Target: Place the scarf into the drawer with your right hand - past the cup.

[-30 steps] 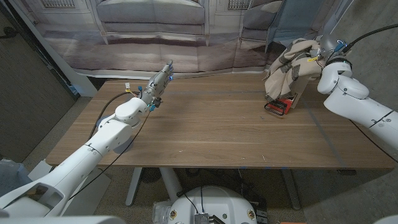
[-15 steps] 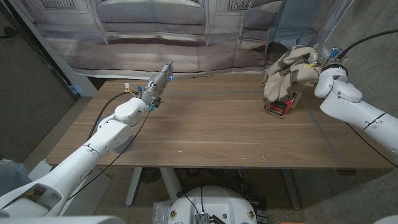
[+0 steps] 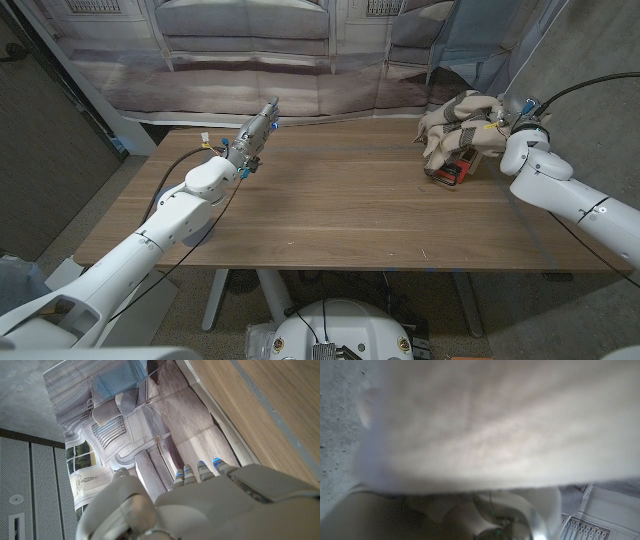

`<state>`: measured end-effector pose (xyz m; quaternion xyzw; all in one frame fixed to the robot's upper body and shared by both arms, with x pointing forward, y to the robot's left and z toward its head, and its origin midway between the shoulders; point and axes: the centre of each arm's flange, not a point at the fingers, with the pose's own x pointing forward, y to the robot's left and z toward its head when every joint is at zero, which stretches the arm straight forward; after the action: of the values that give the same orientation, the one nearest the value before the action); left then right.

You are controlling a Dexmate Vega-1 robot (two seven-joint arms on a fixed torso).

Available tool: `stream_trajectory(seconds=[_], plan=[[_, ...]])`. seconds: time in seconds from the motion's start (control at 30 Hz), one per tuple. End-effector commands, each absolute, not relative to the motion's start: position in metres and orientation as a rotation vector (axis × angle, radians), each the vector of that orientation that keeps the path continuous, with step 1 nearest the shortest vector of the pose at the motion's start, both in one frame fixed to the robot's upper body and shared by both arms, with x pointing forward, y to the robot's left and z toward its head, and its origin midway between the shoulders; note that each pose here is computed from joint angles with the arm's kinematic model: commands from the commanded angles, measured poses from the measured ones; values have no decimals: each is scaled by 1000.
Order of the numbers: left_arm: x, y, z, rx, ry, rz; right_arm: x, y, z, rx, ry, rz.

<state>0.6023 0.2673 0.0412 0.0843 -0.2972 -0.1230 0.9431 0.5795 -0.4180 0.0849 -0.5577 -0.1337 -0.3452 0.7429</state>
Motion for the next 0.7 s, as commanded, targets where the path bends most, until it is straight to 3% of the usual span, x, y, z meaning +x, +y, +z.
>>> stream_trajectory(seconds=[0.03, 0.7], plan=[[605, 264, 44, 175, -604, -256, 598, -415, 50, -1222, -256, -742], [617, 268, 41, 157, -595, -262, 620, -375, 26, -1345, -251, -704]])
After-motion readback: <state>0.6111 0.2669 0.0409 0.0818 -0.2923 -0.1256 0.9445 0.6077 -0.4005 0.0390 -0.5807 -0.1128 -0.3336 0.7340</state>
